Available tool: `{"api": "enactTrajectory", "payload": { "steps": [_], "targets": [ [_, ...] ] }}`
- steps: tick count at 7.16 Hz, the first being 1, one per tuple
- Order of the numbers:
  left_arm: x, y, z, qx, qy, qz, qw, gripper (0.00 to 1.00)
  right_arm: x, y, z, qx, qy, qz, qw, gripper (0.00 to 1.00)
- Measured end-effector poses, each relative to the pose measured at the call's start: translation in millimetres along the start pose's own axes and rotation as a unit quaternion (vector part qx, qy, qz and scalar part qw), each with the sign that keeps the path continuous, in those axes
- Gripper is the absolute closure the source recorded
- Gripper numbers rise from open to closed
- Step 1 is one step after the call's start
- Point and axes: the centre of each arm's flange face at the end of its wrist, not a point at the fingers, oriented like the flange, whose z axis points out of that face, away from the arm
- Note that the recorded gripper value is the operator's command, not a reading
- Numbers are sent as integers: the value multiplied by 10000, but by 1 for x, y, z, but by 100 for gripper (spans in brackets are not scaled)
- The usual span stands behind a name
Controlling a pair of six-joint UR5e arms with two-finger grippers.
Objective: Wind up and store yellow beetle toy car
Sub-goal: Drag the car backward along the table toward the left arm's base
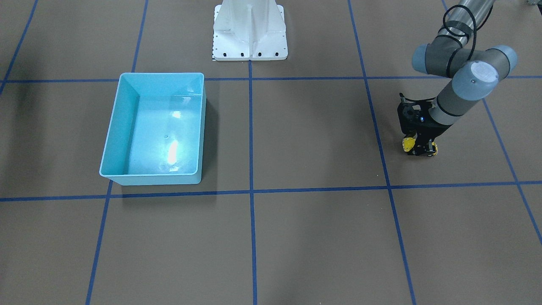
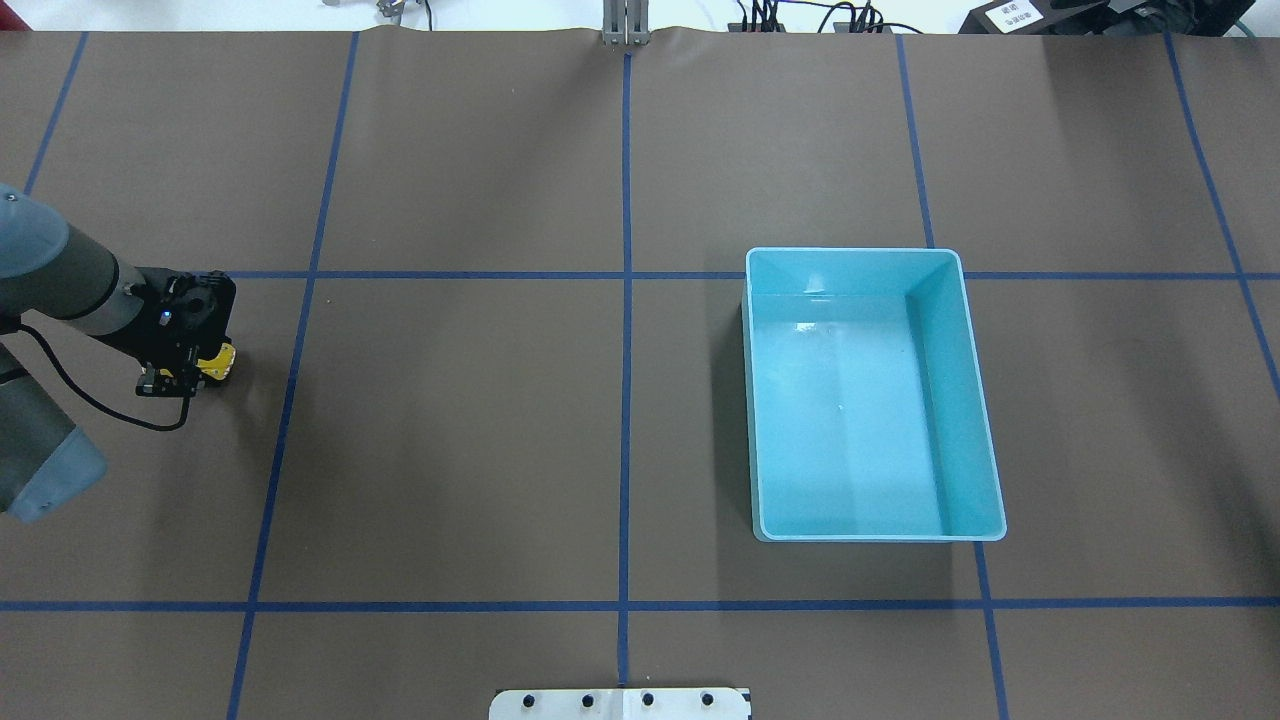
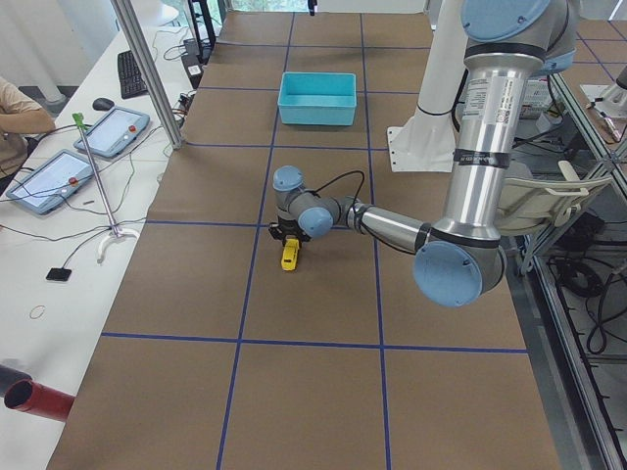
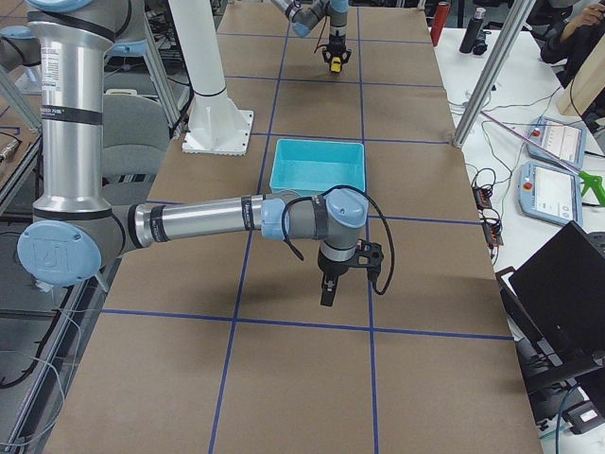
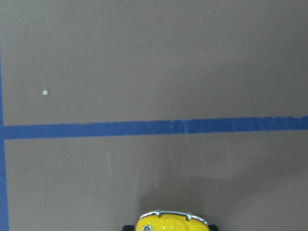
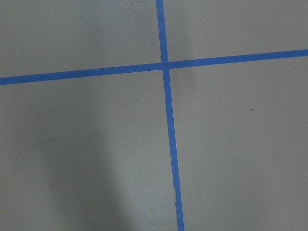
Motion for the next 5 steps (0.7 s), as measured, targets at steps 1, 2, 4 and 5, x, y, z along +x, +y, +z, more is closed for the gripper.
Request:
{"api": "enactTrajectory", "payload": {
  "steps": [1, 2, 4, 5],
  "targets": [
    [0, 6, -1, -3, 10, 10, 10000, 100, 0, 0, 0, 0, 0, -1, 10000, 0],
    [1, 10, -1, -7, 10, 6, 10000, 100, 0, 0, 0, 0, 1, 0, 10000, 0],
    [3, 19, -2, 6, -2, -5, 10000, 100, 0, 0, 0, -1, 7, 0, 10000, 0],
    [4, 23, -1, 12, -10, -8, 10000, 100, 0, 0, 0, -3, 8, -1, 10000, 0]
  ]
}}
